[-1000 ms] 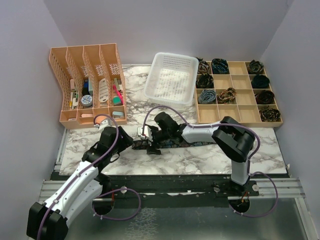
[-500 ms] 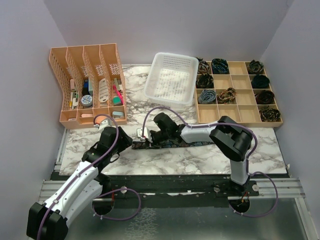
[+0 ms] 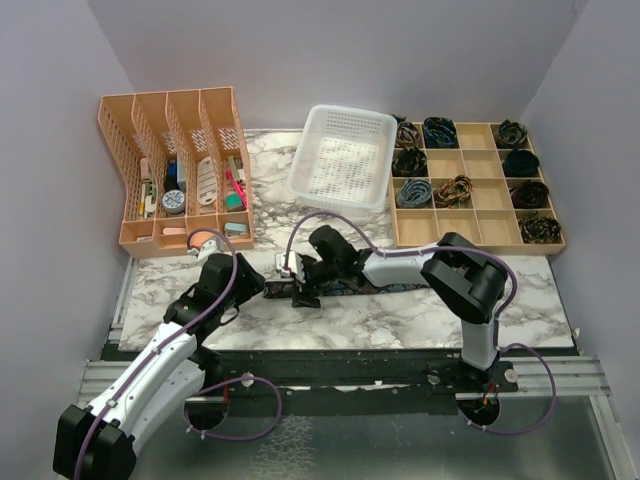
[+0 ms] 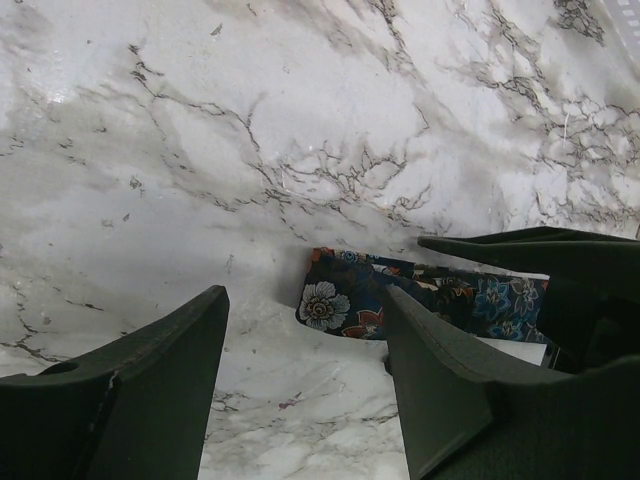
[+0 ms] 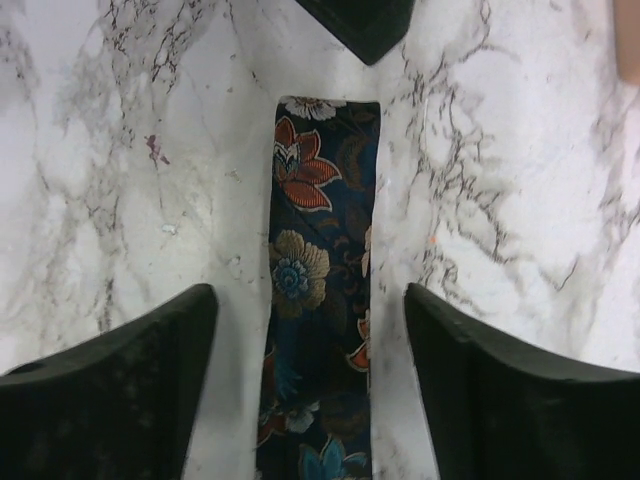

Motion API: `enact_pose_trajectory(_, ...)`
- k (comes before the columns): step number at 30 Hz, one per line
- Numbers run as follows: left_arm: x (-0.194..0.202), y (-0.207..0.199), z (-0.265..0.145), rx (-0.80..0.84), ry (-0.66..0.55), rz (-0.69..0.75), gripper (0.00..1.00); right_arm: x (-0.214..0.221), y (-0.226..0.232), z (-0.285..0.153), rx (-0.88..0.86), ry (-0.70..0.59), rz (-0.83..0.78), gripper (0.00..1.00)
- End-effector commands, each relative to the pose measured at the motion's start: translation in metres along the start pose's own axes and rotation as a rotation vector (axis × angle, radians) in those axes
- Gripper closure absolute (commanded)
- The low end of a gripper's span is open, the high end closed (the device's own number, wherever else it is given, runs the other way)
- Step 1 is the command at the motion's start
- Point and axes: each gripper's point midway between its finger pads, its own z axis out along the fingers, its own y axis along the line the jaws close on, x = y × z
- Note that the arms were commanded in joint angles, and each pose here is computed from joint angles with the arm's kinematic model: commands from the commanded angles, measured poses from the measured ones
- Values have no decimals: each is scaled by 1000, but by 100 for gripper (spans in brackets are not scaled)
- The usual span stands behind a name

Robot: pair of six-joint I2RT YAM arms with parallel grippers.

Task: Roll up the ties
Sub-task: Roll the tie at the center of the board.

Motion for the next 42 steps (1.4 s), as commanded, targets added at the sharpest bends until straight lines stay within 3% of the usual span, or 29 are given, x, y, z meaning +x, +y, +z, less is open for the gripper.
enact_pose_trajectory(1,-1,-2,2,17,-11,-7,35,-21,-3,-16,65,-30,104,15)
enact_pose_trajectory(4,1,-2,3,21,-6,-9,34,-40,-23,-35,212,-54,239,1)
enact_pose_trajectory(6,2,-2,4,25,-4,-10,33,-44,-38,-50,340,-49,361,0)
enact_pose_trajectory(9,3,-2,5,33,-8,-14,28,-38,-55,-68,540,-24,669,0)
enact_pose_trajectory(14,4,-1,7,35,-8,-18,25,-25,-27,-67,552,-69,1132,0)
enact_pose_trajectory(17,4,-2,8,35,-5,-16,25,-25,-9,-52,460,-104,1292,31)
enact_pose_trajectory(20,6,-2,8,39,5,-5,25,-21,-5,-44,440,-97,1323,41)
enact_pose_trajectory(28,14,-3,10,65,25,10,25,-21,-13,-55,499,-54,1250,44)
enact_pose_trajectory(42,24,-3,16,83,69,39,27,9,-6,-35,505,127,1258,47)
